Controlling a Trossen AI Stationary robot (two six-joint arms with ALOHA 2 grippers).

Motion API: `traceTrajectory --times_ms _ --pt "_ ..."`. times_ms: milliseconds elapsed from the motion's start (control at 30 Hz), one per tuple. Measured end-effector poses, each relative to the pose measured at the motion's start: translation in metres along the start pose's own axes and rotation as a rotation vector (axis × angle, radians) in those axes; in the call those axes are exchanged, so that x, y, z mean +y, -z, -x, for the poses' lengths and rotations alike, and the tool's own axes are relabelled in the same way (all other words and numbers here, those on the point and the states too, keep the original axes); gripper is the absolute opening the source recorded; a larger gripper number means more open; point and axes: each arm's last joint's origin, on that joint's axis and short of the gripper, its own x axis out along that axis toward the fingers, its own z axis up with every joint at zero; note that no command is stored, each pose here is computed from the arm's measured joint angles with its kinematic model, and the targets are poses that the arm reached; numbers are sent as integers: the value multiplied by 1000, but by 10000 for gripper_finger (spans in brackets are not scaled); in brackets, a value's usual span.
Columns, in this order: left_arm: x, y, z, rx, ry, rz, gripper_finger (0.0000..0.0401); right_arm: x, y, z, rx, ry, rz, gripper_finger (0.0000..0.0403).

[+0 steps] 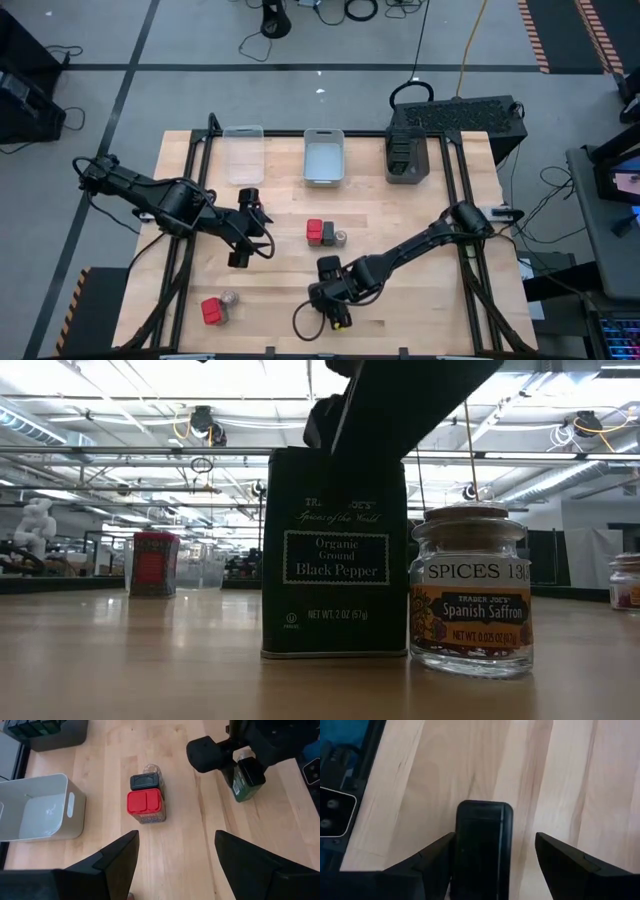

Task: Sort spices by type
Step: Put the green seasoning can into the black bin

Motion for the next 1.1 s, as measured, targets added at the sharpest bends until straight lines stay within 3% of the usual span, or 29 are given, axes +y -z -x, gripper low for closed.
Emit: traceTrajectory --times_ms 233,567,733,933,1100 --pt "0 0 0 1 0 -1 267 0 -1 3 -4 -1 -1 240" --pt "0 0 0 2 1 -2 267 0 0 4 -1 -4 3 108" --pt "0 0 0 3 1 -2 267 -2 -2 11 -1 -3 2 100" --pt "0 0 0 1 1 -15 267 -10 -13 53 -9 17 4 100" --pt "0 0 0 0 0 -27 267 -40 -6 110 40 125 9 100"
